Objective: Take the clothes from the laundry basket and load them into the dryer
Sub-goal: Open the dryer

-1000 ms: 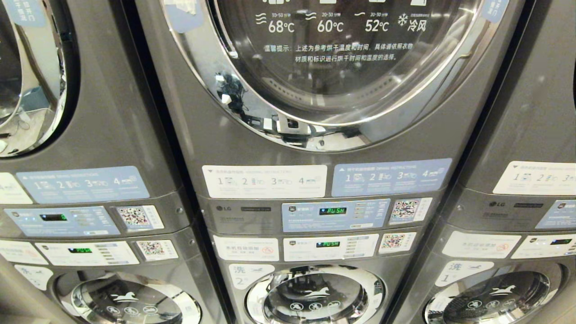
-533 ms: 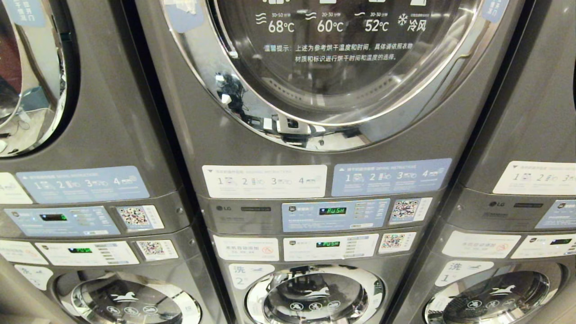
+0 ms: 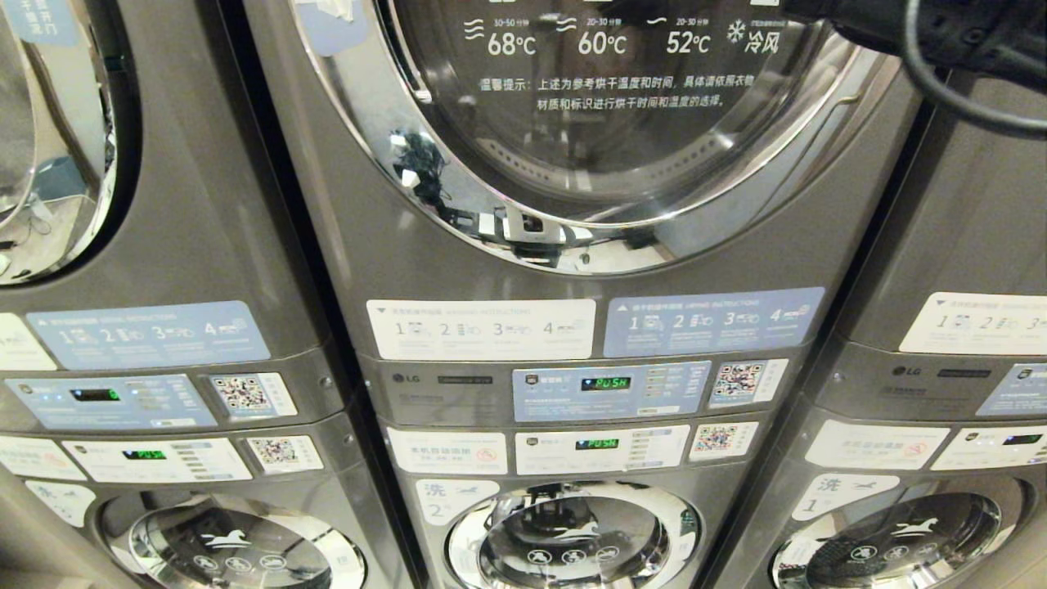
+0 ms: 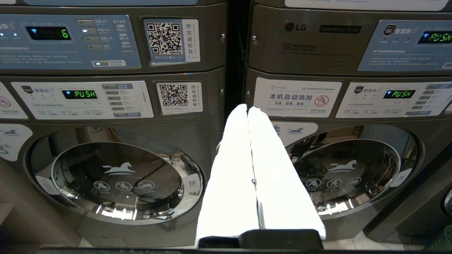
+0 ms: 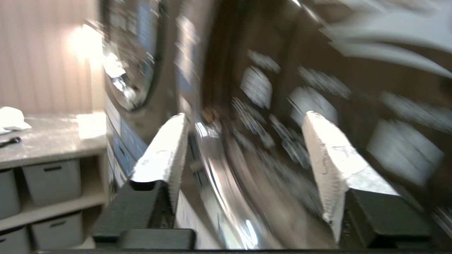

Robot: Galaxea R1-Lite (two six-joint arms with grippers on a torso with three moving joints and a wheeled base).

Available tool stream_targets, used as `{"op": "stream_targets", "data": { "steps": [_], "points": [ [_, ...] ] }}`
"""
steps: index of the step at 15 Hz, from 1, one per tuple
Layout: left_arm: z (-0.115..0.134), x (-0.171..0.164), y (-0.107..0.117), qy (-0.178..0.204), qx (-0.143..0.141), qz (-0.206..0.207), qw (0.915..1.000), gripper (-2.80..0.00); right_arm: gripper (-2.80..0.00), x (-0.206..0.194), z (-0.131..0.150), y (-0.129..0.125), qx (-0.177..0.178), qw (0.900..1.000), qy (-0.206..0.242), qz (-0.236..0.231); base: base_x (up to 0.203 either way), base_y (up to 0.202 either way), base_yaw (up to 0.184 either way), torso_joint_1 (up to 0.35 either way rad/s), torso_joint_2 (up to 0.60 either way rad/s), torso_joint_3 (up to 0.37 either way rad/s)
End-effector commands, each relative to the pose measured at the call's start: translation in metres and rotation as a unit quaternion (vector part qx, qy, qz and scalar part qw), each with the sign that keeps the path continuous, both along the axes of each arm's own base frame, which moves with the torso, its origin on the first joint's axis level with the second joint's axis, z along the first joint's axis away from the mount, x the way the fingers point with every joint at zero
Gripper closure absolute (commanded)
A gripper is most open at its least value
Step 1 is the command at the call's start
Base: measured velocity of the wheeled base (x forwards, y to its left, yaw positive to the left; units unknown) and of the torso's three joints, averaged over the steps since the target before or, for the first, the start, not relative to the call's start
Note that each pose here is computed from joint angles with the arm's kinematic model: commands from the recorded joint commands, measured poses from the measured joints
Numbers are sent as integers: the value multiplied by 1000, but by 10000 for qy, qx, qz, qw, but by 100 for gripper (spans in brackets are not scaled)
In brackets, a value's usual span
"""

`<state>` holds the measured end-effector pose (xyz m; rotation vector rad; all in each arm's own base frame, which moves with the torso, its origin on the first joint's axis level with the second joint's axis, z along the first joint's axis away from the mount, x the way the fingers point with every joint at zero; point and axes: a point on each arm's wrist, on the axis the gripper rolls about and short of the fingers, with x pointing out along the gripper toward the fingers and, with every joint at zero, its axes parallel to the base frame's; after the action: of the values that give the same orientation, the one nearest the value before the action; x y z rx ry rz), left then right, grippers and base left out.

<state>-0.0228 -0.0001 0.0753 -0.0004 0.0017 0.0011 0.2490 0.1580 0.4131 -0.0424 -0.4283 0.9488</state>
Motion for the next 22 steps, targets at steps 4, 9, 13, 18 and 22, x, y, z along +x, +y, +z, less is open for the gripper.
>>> {"op": "stream_targets", "data": {
  "steps": [4,9,13,18,22],
  "points": [
    [0,0,0,-9,2,2,10000,0,-280,30,-17,82,260,9973,-424,532,0,0,0,0,0,0],
    [0,0,0,-9,-3,2,10000,0,-280,40,-33,118,415,9988,-220,97,0,0,0,0,0,0],
    [0,0,0,-9,2,2,10000,0,-280,44,-51,137,316,9995,-15,71,0,0,0,0,0,0],
    [0,0,0,-9,1,2,10000,0,-280,45,-68,157,214,9995,164,177,0,0,0,0,0,0],
    [0,0,0,-9,0,2,10000,0,-280,49,-77,166,146,9994,207,252,0,0,0,0,0,0]
  ]
}}
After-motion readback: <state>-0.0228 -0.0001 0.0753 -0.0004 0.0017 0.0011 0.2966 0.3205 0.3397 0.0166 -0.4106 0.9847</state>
